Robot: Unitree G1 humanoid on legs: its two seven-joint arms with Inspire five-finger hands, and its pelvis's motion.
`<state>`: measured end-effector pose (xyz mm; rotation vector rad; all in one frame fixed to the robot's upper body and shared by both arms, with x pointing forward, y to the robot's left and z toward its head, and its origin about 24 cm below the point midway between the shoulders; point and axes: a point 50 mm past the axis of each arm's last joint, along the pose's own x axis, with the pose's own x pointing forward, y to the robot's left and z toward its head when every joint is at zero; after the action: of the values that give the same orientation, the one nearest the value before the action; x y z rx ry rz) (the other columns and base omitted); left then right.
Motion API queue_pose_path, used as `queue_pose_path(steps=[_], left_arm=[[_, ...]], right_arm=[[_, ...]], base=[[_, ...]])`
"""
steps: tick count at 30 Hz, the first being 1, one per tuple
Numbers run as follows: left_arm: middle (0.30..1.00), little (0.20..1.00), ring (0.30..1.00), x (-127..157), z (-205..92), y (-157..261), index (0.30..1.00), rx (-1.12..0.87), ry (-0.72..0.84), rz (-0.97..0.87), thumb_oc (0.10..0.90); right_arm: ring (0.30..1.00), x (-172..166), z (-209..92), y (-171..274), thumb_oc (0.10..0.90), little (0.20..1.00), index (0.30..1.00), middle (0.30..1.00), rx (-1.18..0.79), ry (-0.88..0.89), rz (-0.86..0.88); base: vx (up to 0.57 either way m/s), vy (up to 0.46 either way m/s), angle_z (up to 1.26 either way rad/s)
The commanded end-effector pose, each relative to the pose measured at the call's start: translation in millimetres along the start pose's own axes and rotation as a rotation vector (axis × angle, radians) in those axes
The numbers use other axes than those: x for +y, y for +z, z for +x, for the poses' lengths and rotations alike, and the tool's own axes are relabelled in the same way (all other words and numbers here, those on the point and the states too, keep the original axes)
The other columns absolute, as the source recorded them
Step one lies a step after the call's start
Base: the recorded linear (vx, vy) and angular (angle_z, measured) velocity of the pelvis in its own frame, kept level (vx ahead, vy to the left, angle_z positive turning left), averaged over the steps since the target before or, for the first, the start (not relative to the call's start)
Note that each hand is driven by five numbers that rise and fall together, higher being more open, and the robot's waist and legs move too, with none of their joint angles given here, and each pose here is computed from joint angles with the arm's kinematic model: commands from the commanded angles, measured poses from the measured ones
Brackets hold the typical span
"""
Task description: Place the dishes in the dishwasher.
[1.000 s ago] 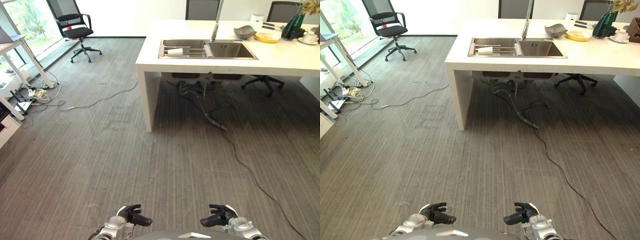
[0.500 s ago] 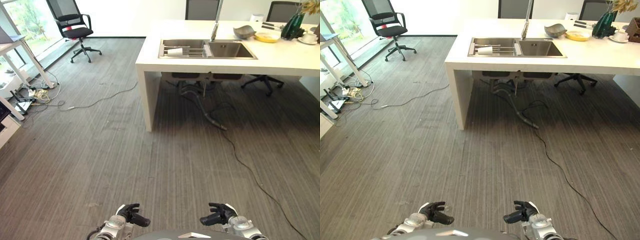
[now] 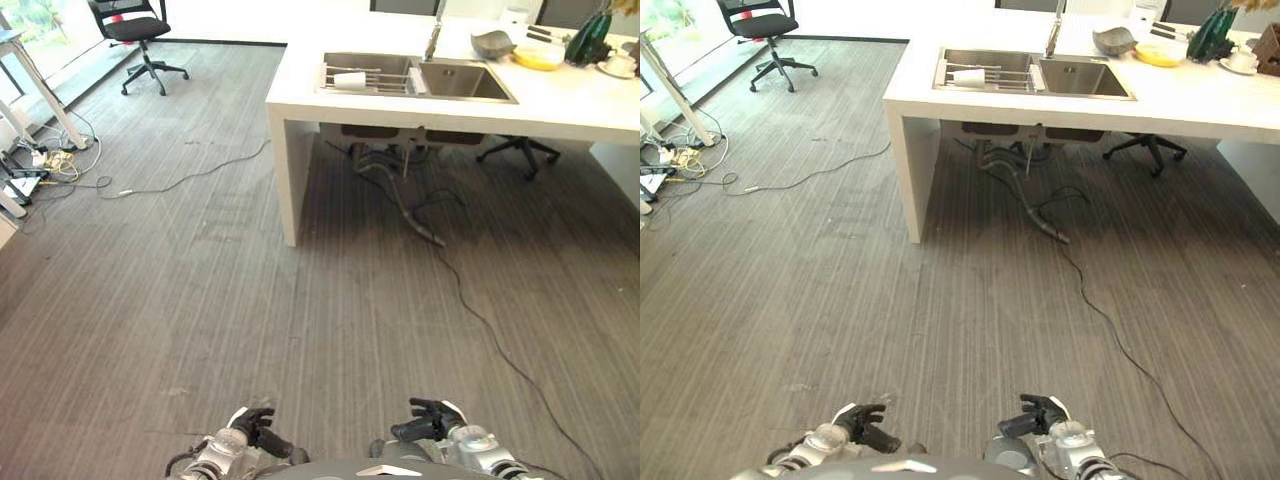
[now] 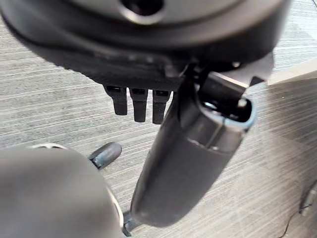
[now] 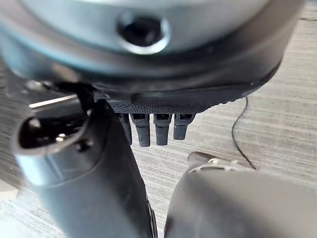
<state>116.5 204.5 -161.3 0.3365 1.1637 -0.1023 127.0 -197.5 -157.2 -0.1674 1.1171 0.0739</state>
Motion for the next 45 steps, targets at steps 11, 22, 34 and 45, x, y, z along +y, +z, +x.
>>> queue_pose_path(steps=[11,22,34,45], left_arm=[[0.900,0.900,0.900,-23,1,8,0.900,-0.036,-0.050,-0.060,0.800],[0.900,0.900,0.900,-25,3,35,0.900,-0.108,-0.086,-0.249,0.800],[0.900,0.900,0.900,-16,4,41,0.900,-0.109,-0.077,-0.175,0.800],[0.900,0.900,0.900,-5,4,78,0.900,-0.211,-0.056,-0.081,0.800]], right_arm=[[0.900,-19,-5,-18,0.800,0.900,0.900,0.900,0.046,-0.057,0.038],[0.900,-22,-7,-27,0.800,0.900,0.900,0.900,0.083,-0.050,0.058],[0.900,-23,-2,-6,0.800,0.900,0.900,0.900,0.053,-0.030,-0.010],[0.900,-42,-2,13,0.800,0.900,0.900,0.900,0.003,-0.082,-0.024]], base=[[0.02,-0.043,-0.02],[0.03,0.034,0.03],[0.02,0.060,0.01],[0.14,-0.005,-0.02]])
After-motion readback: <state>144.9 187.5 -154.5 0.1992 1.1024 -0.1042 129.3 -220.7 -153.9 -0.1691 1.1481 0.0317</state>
